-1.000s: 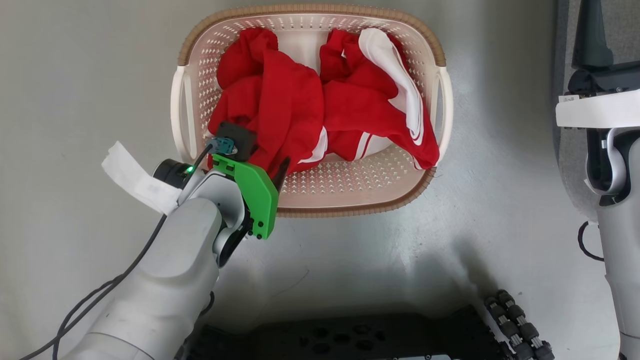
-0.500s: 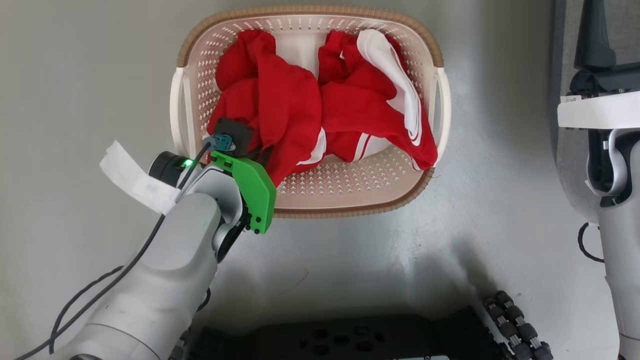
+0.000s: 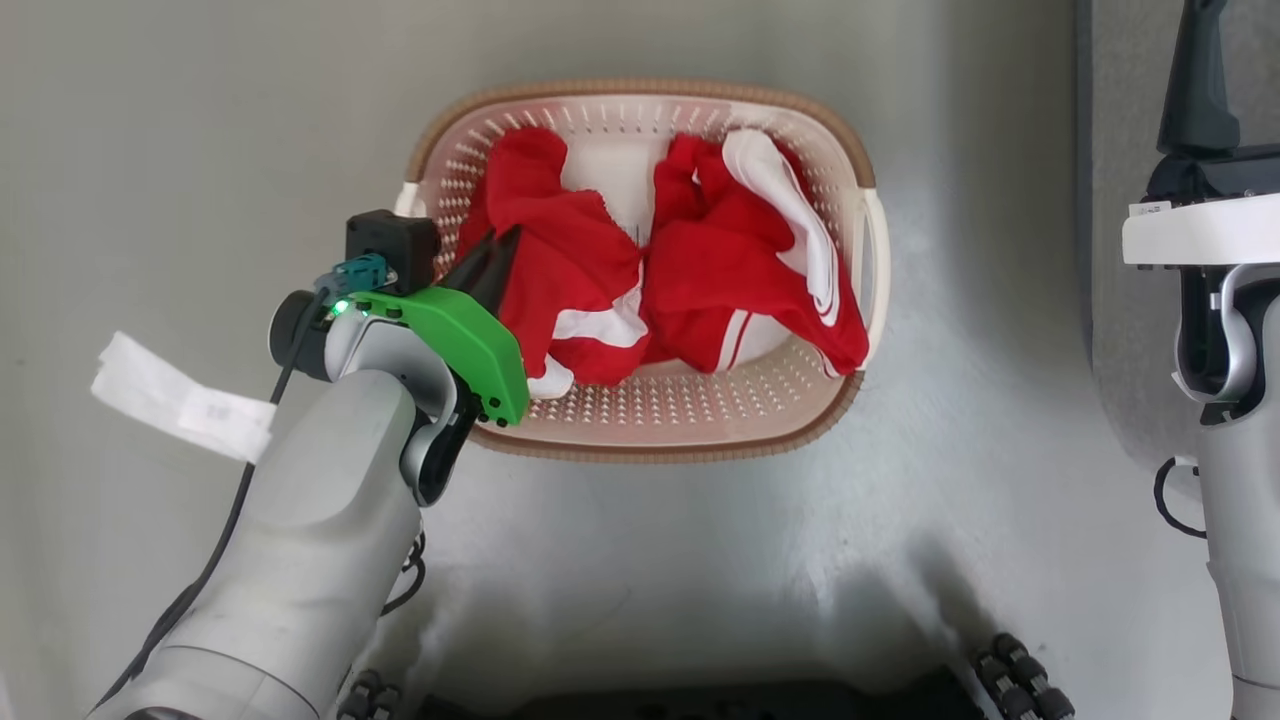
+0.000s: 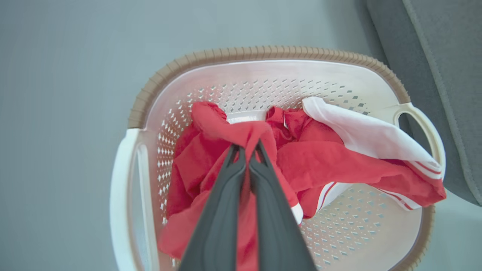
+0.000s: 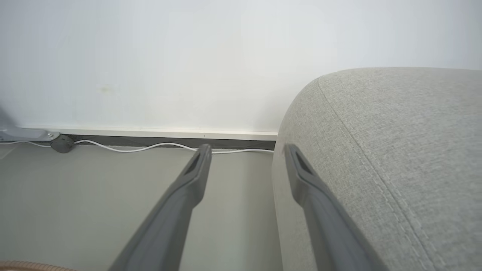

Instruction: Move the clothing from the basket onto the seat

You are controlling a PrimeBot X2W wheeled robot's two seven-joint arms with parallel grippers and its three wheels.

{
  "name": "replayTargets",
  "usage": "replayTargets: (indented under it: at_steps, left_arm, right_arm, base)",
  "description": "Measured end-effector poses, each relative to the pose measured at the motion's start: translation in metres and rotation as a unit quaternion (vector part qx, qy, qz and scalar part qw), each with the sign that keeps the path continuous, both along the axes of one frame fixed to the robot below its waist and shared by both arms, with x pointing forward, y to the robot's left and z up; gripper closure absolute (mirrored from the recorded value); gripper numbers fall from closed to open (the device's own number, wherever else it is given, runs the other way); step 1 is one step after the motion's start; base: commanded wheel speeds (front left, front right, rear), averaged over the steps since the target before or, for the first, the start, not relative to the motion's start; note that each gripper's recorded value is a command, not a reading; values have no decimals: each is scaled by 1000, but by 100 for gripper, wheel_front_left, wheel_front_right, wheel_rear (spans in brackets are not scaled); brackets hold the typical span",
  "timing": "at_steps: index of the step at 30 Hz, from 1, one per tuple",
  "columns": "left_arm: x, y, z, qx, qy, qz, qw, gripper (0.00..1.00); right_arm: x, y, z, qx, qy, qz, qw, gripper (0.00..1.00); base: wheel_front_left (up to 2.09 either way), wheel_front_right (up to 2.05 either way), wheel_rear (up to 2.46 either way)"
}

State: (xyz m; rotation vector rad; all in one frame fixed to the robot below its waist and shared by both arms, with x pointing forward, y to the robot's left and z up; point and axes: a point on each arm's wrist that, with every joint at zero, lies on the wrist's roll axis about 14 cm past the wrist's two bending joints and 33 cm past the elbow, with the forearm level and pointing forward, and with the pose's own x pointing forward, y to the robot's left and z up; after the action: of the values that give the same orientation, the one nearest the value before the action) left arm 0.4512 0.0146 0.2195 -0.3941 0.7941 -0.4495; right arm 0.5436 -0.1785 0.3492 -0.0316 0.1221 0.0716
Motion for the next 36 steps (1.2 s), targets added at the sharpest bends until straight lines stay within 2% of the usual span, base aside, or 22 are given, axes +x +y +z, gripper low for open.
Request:
replayTargets:
  at_steps: [8, 16, 21, 28, 36]
  left_arm:
    - [33, 20, 59, -14, -84, 57, 995, 100]
    - [35, 47, 107, -23, -130, 107, 986, 100]
    - [40, 63, 145, -22, -176, 120, 977, 100]
    - [38, 73, 202, -29, -249, 128, 960, 100]
    - [25, 76, 250, -30, -310, 117, 943, 100]
  right_arm:
    - [5, 19, 46, 26, -46, 14, 999, 0]
    - [-5, 38, 84, 44, -74, 40, 995, 0]
    - [-13, 69, 112, 57, -97, 97, 989, 0]
    - [-31, 95, 149, 75, -124, 134, 980, 0]
    - [-68, 133, 160, 81, -114, 198, 970, 0]
  base:
    - [0, 0, 0]
    - [0, 0, 0]
    - [0, 0, 0]
    - [0, 0, 0]
    - [0, 0, 0]
